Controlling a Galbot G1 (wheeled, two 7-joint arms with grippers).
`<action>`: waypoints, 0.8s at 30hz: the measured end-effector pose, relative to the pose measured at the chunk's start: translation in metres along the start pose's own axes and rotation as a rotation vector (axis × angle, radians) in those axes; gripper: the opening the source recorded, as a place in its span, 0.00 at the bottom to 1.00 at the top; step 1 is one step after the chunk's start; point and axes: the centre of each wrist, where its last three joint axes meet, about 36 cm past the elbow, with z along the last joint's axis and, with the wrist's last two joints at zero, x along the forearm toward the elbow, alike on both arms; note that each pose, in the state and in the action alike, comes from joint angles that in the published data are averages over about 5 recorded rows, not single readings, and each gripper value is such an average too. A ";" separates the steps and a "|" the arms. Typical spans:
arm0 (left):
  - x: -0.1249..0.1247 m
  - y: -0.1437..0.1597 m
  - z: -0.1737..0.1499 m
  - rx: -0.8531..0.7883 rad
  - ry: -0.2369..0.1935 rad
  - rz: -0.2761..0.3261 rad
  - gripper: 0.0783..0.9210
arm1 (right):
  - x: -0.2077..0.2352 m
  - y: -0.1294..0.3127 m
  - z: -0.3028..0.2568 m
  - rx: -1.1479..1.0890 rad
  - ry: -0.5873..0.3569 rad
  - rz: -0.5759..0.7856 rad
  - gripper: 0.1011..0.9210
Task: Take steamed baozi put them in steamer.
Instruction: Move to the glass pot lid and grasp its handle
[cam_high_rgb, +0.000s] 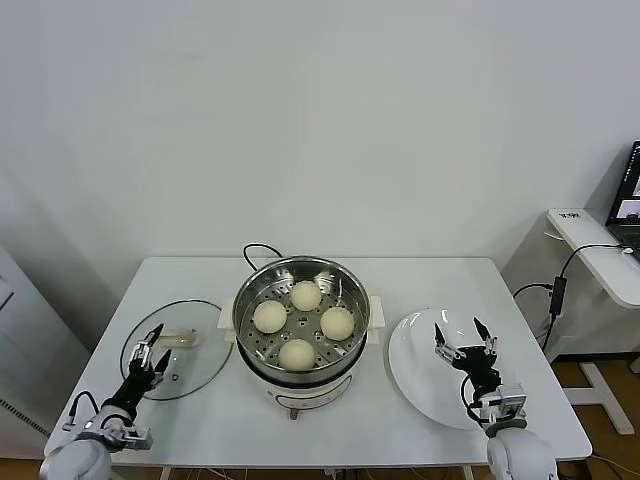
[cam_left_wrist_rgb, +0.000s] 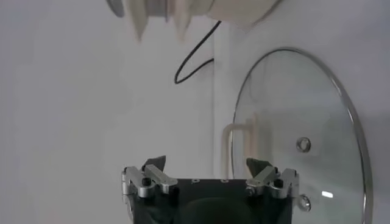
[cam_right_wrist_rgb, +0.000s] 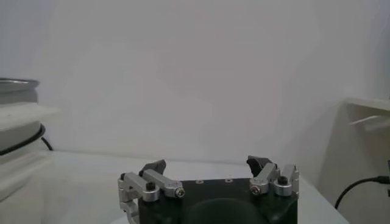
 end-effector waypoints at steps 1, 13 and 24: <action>-0.003 -0.001 0.000 -0.001 0.003 -0.002 0.88 | 0.001 0.000 0.001 0.000 0.002 -0.001 0.88; -0.034 -0.002 0.004 -0.003 0.031 -0.023 0.88 | 0.010 0.001 0.009 -0.003 0.015 -0.004 0.88; -0.047 0.001 0.005 0.000 0.032 -0.031 0.77 | 0.010 0.000 0.010 -0.006 0.016 0.001 0.88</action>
